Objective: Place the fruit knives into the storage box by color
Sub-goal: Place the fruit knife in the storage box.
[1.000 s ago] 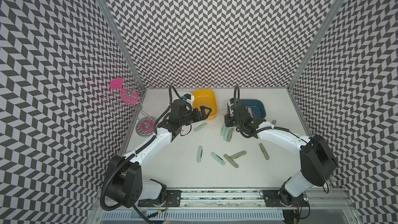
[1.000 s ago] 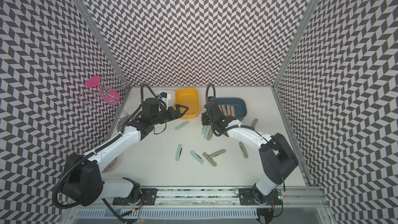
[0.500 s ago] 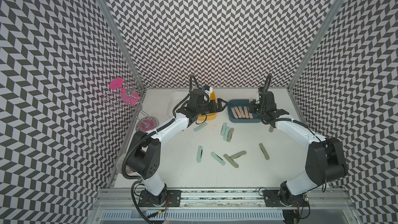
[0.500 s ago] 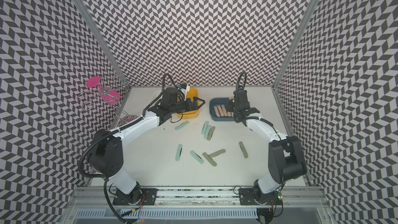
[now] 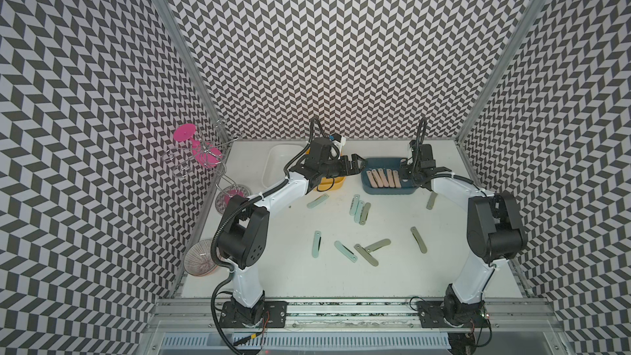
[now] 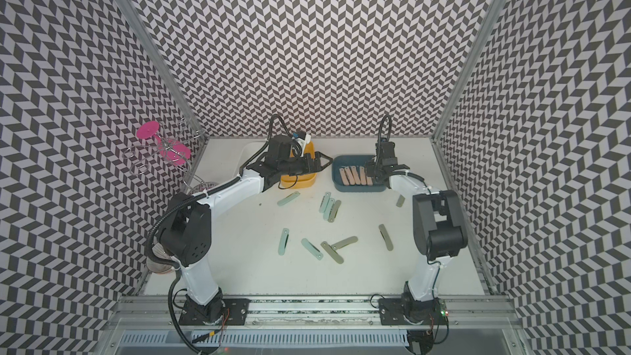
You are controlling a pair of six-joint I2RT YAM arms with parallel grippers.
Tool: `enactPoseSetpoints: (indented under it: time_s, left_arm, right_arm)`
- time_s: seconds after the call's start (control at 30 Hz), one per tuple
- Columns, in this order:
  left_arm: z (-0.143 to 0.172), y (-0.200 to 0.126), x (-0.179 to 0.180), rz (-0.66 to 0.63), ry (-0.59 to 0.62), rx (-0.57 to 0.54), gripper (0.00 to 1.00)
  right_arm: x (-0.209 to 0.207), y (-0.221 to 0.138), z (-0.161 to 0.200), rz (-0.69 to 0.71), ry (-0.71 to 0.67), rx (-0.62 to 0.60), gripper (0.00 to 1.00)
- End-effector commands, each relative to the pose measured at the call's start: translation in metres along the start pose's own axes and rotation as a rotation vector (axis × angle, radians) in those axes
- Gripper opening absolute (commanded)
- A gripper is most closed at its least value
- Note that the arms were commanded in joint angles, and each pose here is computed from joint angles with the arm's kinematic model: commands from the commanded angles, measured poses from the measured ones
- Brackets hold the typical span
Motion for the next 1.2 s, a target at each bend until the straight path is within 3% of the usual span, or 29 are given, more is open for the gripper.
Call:
enactPoseSetpoints:
  time_s: [0.0, 0.77, 1.17]
  left_arm:
    - [-0.012, 0.001, -0.01, 0.047, 0.032, -0.028, 1.0]
    - [-0.007, 0.0, -0.008, 0.048, 0.006, -0.028, 1.0]
    - [-0.008, -0.001, -0.009, 0.045, 0.004, -0.033, 1.0]
  right_arm:
    - [-0.002, 0.01, -0.017, 0.038, -0.035, -0.059, 0.17]
    - [-0.013, 0.068, 0.004, 0.163, -0.117, 0.043, 0.17]
    - [-0.01, 0.066, -0.006, 0.165, -0.1, 0.037, 0.36]
Point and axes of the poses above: each gripper's point midway between its finger pads, its own y axis out along the fingers, its own x axis along the line the jaws close on, z = x × y, the point moved 8 cm from there along -y, back along the fingers, and after that the axes turned 8 degrees about y, right-handed, at the moved point
